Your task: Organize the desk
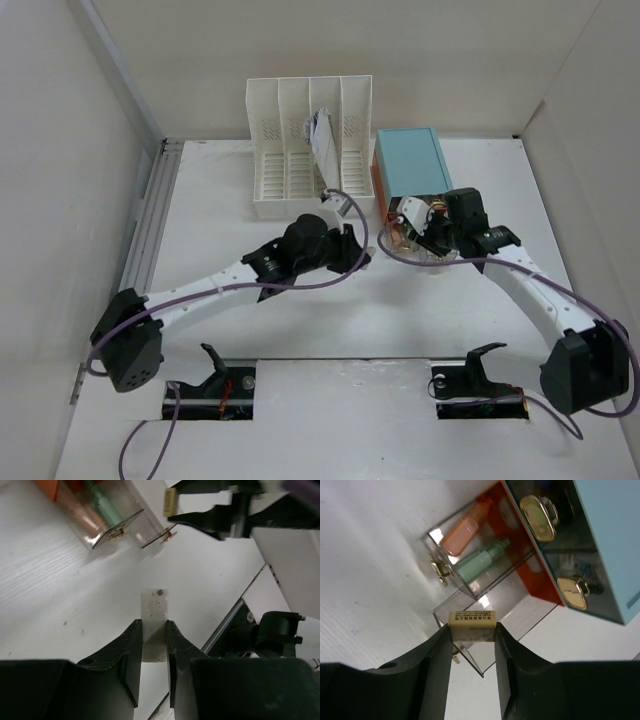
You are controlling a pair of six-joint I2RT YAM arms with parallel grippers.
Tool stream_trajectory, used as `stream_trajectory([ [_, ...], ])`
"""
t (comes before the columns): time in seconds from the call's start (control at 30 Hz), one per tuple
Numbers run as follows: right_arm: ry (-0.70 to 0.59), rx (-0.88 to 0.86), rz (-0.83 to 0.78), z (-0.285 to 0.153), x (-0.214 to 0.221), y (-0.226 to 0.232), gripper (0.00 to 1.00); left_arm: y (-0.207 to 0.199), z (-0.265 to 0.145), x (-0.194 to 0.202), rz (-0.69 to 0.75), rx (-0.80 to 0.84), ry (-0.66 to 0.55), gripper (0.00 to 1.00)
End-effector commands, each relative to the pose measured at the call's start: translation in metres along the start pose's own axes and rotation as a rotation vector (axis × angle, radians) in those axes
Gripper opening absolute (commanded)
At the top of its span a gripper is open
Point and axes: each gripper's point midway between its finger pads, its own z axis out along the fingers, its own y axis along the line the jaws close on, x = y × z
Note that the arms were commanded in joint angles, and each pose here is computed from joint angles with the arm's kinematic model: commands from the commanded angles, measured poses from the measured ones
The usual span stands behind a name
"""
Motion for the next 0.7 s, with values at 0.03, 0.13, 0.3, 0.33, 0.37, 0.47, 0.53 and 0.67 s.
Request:
stream_trajectory([
  [0.03,0.024,0.16,0.157,0.011,0.004,-0.039,0.24,-0.064,0.017,-0.055,0.07,0.212,-0.092,0.0],
  [0.13,0.084,0.185,0.196,0.018,0.016,-0.047,0.24,-0.073,0.035,-0.064,0.084,0.239,-0.083,0.0],
  [0.3,0.154,0.212,0.241,0.027,0.033,-0.052,0.25,-0.081,0.057,-0.06,0.087,0.28,-0.032,0.0],
  [0.33,0.178,0.202,0.243,0.033,0.038,-0.049,0.28,-0.082,0.064,-0.057,0.087,0.29,-0.014,0.0],
  [0.37,0.186,0.21,0.243,0.032,0.04,-0.051,0.3,-0.081,0.067,-0.056,0.086,0.287,-0.01,0.0],
  [0.47,0.202,0.218,0.273,0.033,0.046,-0.051,0.48,-0.083,0.078,-0.053,0.086,0.301,0.013,0.0],
  [0.53,0.206,0.223,0.28,0.032,0.049,-0.053,0.62,-0.086,0.081,-0.05,0.088,0.306,0.021,0.0],
  [0.67,0.181,0.227,0.293,0.027,0.047,-0.058,0.76,-0.089,0.085,-0.051,0.09,0.317,0.025,0.0],
])
